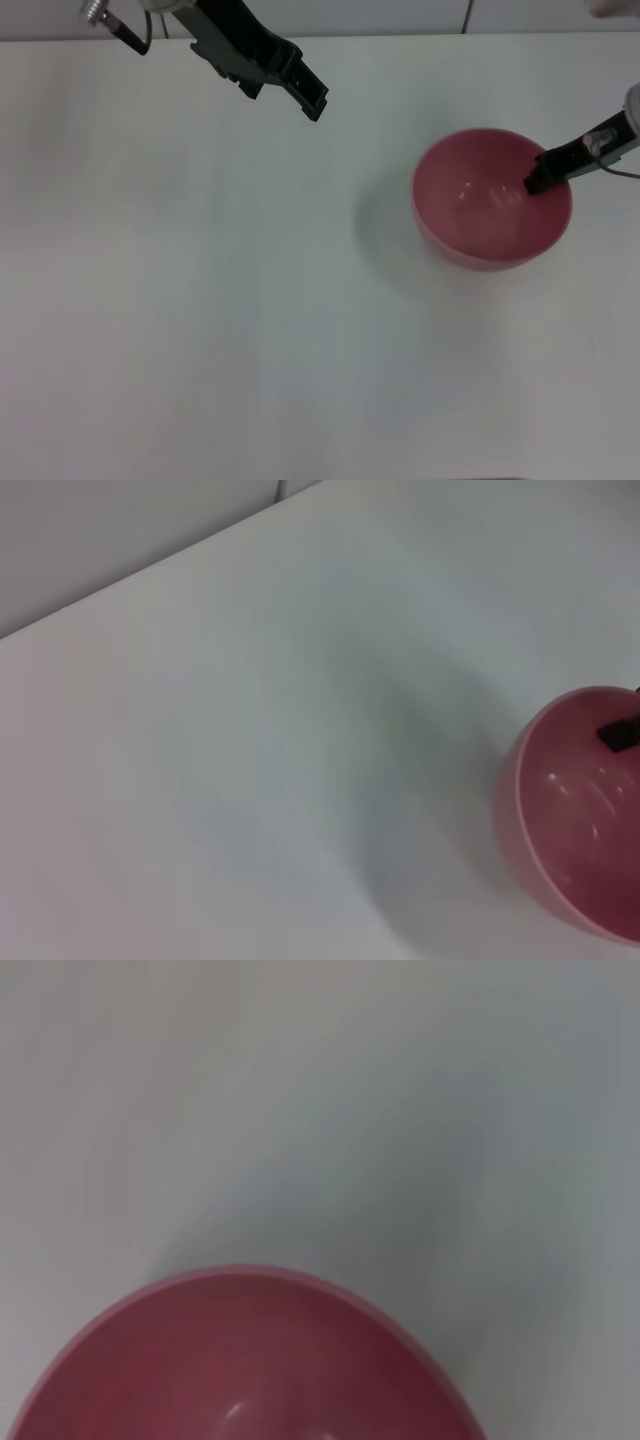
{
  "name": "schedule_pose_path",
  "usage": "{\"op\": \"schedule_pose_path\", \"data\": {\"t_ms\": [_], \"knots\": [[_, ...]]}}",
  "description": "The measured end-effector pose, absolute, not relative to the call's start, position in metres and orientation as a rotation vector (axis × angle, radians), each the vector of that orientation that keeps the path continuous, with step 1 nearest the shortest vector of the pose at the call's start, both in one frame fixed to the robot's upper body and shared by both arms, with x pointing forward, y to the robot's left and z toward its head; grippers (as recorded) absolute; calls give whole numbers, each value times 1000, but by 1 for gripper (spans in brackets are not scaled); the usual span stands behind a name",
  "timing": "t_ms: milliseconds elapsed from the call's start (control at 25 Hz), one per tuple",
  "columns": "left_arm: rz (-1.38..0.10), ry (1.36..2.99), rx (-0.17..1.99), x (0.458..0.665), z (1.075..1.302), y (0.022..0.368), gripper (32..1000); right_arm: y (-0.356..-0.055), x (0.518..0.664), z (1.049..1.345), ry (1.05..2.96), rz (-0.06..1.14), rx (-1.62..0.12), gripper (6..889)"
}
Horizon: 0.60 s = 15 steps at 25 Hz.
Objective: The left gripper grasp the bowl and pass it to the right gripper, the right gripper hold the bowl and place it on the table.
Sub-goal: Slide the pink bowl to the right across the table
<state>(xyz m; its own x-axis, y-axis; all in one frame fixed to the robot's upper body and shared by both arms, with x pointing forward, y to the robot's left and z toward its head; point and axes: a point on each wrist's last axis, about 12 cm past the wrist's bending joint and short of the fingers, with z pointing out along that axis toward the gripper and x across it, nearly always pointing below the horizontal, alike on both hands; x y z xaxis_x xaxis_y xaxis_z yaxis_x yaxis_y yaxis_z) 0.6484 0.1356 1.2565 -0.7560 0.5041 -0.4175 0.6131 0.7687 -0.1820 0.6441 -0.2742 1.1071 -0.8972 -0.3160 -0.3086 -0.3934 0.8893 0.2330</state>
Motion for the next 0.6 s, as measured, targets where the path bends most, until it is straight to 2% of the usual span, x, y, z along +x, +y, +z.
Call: {"op": "schedule_pose_path", "data": {"t_ms": [600], "knots": [[-450,2634,841,649,1248,139,861,-285,637,1087,2784,370,-490,28]]}}
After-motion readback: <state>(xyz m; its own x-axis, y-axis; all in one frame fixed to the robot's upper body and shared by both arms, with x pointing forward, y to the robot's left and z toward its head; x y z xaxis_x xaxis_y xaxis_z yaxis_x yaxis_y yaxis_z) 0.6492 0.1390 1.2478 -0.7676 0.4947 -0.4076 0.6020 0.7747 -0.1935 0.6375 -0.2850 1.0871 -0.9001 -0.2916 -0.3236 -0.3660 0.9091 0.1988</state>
